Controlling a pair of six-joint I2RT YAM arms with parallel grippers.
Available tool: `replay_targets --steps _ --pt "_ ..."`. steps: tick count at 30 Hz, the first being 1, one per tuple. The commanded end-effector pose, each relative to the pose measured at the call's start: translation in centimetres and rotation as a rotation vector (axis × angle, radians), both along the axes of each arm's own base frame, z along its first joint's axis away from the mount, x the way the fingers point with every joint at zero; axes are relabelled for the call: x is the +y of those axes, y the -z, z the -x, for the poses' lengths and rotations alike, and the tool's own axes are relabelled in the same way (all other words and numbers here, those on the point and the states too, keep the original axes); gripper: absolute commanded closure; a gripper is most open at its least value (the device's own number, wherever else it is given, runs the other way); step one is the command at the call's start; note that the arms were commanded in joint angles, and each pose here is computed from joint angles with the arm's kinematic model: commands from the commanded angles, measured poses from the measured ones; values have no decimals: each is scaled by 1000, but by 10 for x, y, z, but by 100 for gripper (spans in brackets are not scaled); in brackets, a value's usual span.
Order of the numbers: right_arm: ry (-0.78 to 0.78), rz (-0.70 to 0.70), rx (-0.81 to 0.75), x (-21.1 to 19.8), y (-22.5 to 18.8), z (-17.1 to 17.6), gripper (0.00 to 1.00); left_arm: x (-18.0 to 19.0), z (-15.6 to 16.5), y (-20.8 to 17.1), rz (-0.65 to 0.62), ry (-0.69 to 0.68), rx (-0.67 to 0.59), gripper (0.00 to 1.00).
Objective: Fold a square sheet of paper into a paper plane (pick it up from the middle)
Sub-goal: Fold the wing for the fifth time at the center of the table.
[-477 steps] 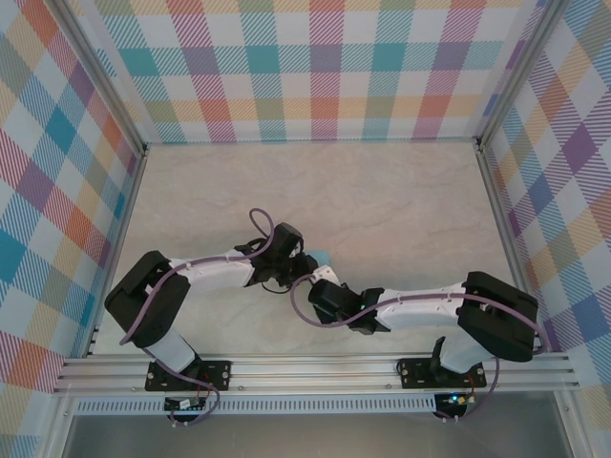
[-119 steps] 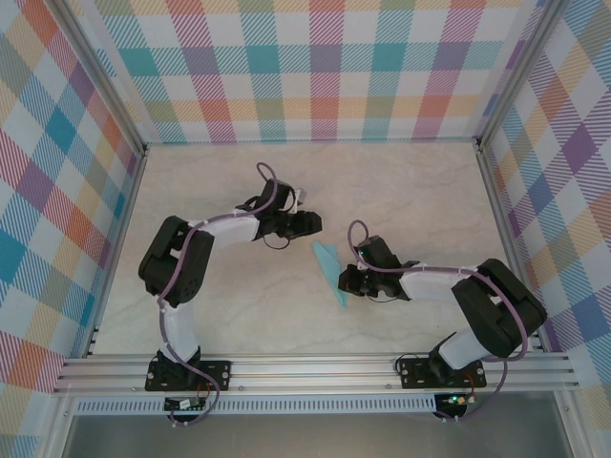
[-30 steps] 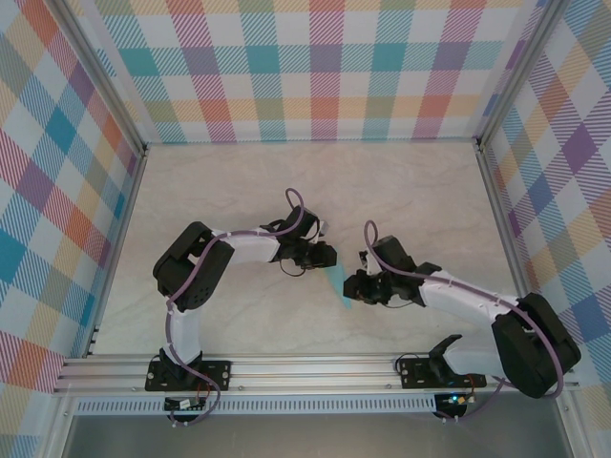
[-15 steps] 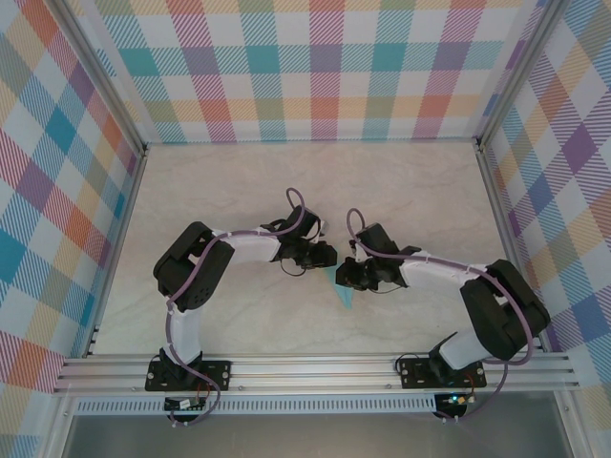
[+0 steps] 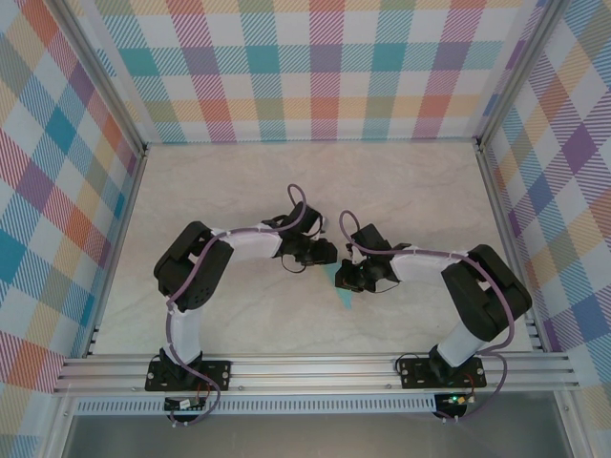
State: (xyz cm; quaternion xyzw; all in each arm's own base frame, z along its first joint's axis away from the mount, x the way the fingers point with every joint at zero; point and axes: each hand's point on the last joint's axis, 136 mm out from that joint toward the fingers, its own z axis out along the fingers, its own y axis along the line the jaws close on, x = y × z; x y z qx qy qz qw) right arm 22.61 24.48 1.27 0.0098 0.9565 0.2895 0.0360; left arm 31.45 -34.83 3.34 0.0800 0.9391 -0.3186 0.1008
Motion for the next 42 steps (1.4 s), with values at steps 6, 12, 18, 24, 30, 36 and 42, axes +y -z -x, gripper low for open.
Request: replay_targets --steps 6,12,18,24,30,36,42 --pt "10 128 91 -26 33 22 90 17 -9 -53 27 -44 -111 65" --pt "12 123 91 -25 32 21 89 27 1 -38 56 -104 -96 68" --pt "9 123 94 -25 32 22 89 16 1 -27 122 -107 -72 69" --pt "11 113 97 -23 33 22 89 10 -3 -14 121 -99 -54 68" --pt "9 113 104 -23 35 23 89 13 -8 4 68 -108 -43 68" --pt "-9 118 118 -26 39 30 89 23 -19 14 -38 -139 -52 68" --pt "-14 123 129 -28 42 34 89 29 -30 24 -85 -166 -36 70"
